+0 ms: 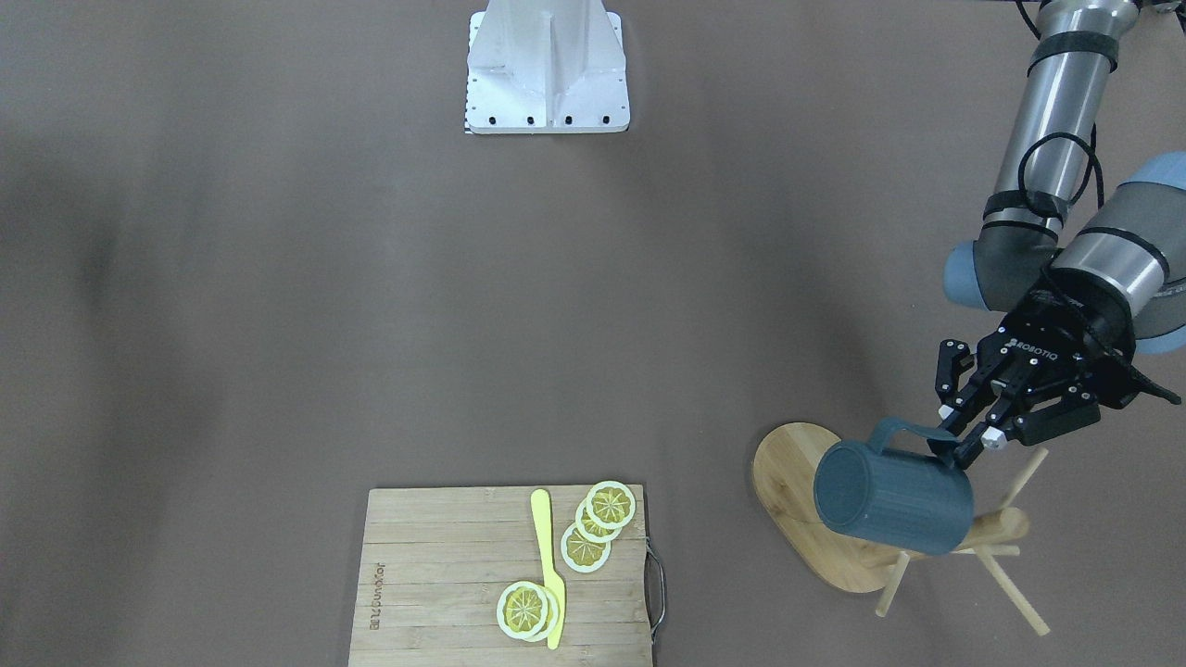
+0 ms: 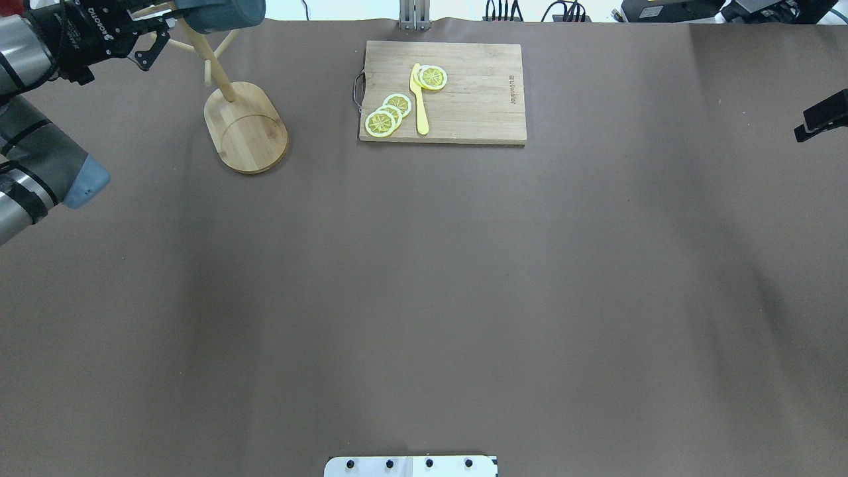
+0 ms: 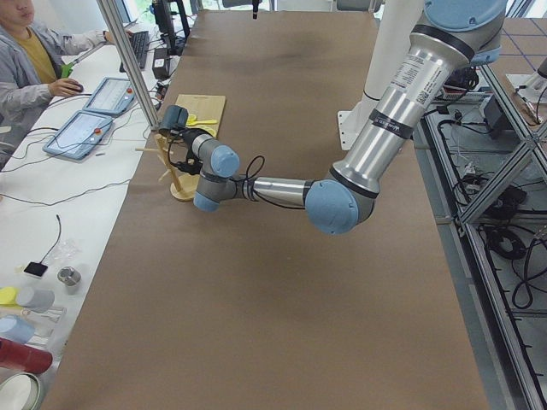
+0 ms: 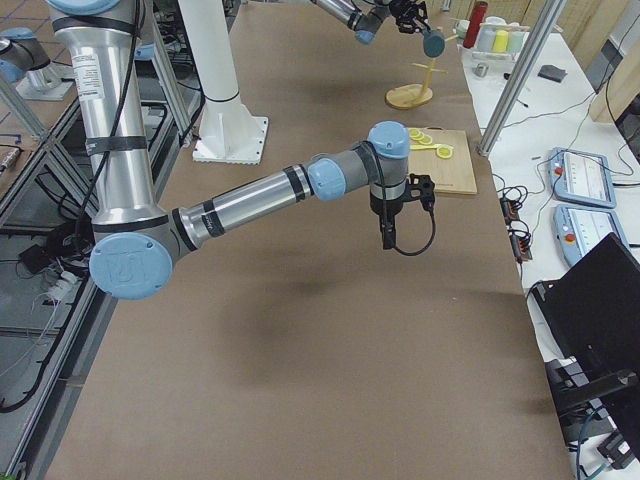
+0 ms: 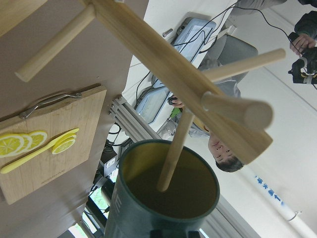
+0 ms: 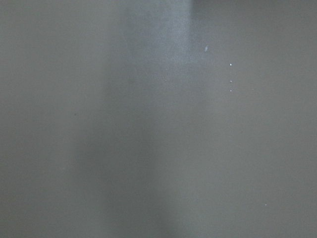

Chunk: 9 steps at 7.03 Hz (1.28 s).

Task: Hang cup on storage rack
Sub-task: 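Lower the mug onto the rack peg and open the left gripper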

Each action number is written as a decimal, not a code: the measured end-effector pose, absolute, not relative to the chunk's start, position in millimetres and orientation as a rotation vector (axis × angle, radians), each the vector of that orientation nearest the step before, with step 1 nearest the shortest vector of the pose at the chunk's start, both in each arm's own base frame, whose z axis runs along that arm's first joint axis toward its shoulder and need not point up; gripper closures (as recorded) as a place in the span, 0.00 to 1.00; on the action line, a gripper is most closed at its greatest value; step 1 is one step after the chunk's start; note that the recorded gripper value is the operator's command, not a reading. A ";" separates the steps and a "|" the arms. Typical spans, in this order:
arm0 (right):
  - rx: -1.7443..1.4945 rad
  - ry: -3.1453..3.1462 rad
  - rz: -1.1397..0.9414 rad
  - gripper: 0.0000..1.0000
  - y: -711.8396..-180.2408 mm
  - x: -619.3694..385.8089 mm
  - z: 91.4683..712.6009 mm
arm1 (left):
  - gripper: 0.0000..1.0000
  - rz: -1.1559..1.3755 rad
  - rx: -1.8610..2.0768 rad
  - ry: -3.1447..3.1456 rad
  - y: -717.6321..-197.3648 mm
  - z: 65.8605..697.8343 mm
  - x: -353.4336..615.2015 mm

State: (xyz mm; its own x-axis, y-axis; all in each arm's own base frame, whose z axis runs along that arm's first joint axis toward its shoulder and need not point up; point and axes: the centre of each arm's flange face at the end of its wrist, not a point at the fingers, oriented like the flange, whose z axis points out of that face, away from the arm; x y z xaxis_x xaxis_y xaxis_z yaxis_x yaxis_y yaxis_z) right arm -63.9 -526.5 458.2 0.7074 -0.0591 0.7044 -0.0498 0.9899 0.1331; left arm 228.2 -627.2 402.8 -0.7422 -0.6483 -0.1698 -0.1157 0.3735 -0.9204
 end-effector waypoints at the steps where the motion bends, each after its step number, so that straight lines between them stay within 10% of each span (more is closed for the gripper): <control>1: 0.137 -0.799 0.003 0.00 -523.8 -58.9 461.4 | 1.00 -1.378 -0.670 2.120 -628.2 406.6 228.4; 7: 0.134 -0.831 0.021 0.00 -517.0 -45.9 454.5 | 1.00 -1.449 -0.737 2.095 -631.2 420.3 231.0; 9: 0.123 -0.828 0.026 0.00 -514.4 -45.5 444.3 | 0.79 -1.451 -0.740 2.090 -630.3 422.1 232.4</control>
State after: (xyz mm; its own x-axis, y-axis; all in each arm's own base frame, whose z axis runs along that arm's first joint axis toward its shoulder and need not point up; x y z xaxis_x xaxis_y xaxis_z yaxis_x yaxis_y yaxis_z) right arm -45.5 -514.4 444.3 0.6765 -0.0252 0.7360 -0.0706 0.9926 0.0988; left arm 232.4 -630.3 422.1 -0.7346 -0.6732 -0.0846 -0.1561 0.2891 -0.9445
